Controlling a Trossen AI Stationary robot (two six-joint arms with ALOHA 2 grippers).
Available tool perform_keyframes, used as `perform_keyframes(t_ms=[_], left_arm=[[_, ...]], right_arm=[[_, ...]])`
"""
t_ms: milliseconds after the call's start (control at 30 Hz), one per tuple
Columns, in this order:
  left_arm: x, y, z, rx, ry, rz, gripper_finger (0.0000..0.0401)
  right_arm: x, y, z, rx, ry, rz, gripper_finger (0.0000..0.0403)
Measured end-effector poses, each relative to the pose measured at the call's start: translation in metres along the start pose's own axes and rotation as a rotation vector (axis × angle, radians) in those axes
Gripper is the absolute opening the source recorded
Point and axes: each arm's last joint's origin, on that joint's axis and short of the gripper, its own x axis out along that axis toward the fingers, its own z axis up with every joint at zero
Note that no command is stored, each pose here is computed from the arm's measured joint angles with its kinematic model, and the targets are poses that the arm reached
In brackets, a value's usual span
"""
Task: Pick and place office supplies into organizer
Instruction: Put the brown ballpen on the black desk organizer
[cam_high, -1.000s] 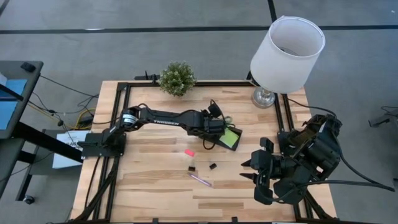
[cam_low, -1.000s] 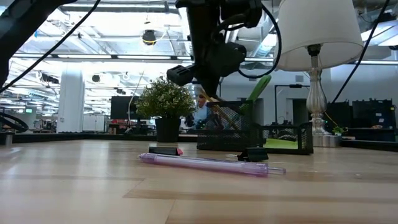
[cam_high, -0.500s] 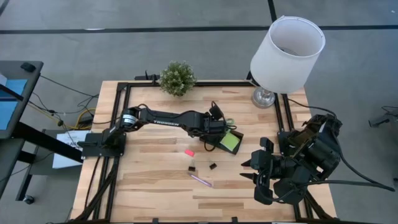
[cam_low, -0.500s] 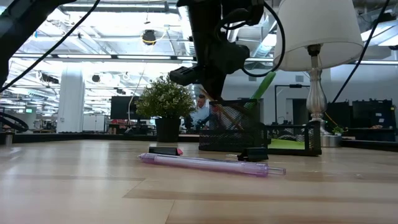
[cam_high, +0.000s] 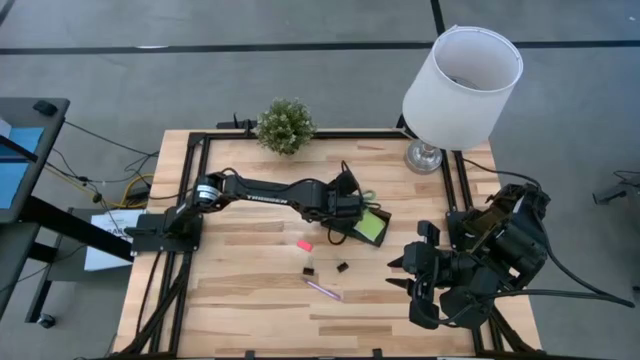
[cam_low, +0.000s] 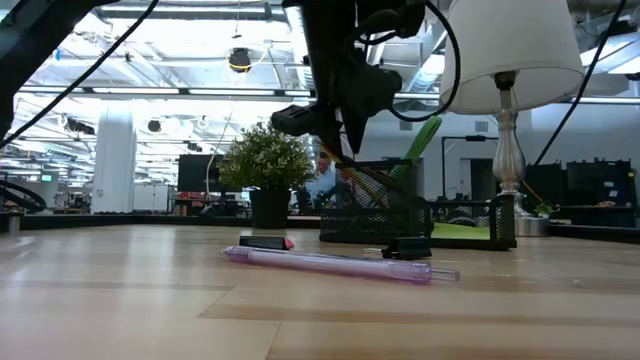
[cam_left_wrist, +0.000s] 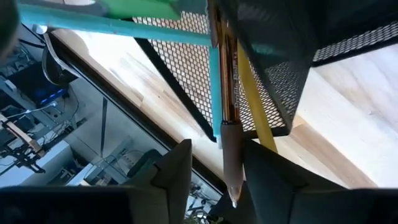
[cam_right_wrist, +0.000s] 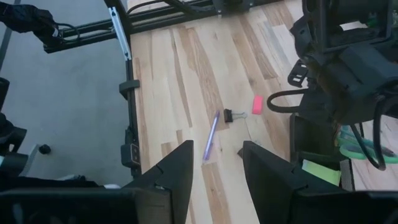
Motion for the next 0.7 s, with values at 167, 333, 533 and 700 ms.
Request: perform_keyframes(t_ms=[167,333,533,700], left_arm=[[-0.010,-0.005,0.008,-0.051,-0.053,-0.024,0.0163],[-0.032,0.003,0.012,-0.148,-0.149,-0.036,0.0173],[-0.055,0.018,0.000,-0.219,-0.120,0.003,0.0174],[-0.077,0.024,-0.017,-0.472,-0.136,-0.101,0.0174]], right_arm=[[0.000,0.000,0.000,0.000,0.000,0.000,0.0131],[0.000,0.000,0.000,-0.022,-0.003,-0.003,0.0131],[0.001,-0.002,0.002,-0.030,-0.004,-0.010,0.0131],[0.001,-0.002,0.002,-0.030,-0.006,-0.011,0.0131]])
